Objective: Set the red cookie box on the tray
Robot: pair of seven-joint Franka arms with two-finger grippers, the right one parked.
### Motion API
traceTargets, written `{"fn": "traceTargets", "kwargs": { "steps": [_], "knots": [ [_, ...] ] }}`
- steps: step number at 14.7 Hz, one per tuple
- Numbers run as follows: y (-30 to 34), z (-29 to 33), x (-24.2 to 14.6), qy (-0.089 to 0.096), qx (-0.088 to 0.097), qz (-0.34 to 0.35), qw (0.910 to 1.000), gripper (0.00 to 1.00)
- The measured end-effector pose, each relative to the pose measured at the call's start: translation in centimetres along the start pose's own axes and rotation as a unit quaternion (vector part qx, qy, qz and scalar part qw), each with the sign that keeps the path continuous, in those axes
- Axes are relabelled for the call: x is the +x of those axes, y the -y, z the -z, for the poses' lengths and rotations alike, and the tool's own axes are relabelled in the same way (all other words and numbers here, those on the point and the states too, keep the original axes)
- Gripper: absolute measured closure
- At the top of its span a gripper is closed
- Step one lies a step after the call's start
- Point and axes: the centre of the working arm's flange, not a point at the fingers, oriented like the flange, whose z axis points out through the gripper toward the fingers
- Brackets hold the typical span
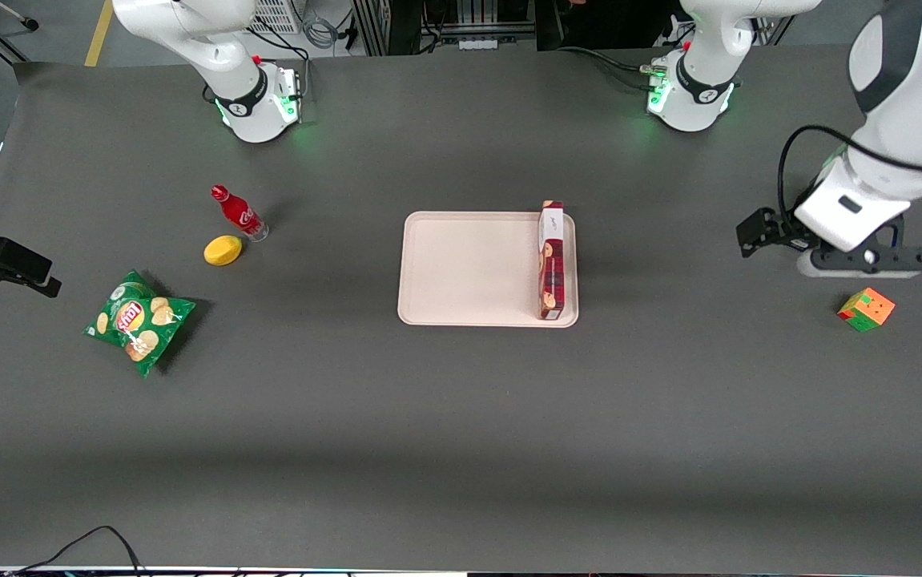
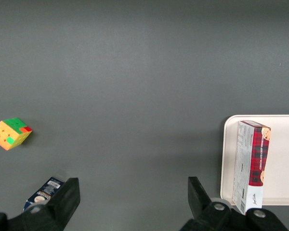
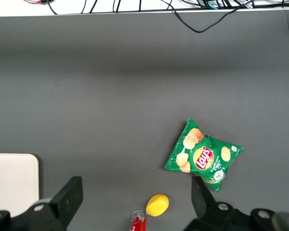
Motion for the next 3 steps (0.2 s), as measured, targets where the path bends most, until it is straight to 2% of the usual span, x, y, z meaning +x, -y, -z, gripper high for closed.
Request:
{"fn": "traceTargets", "kwargs": {
  "steps": [3],
  "knots": [
    [0.43,0.22,1.07,-0.009,-0.002,0.004,0.9999,0.00]
  ]
}}
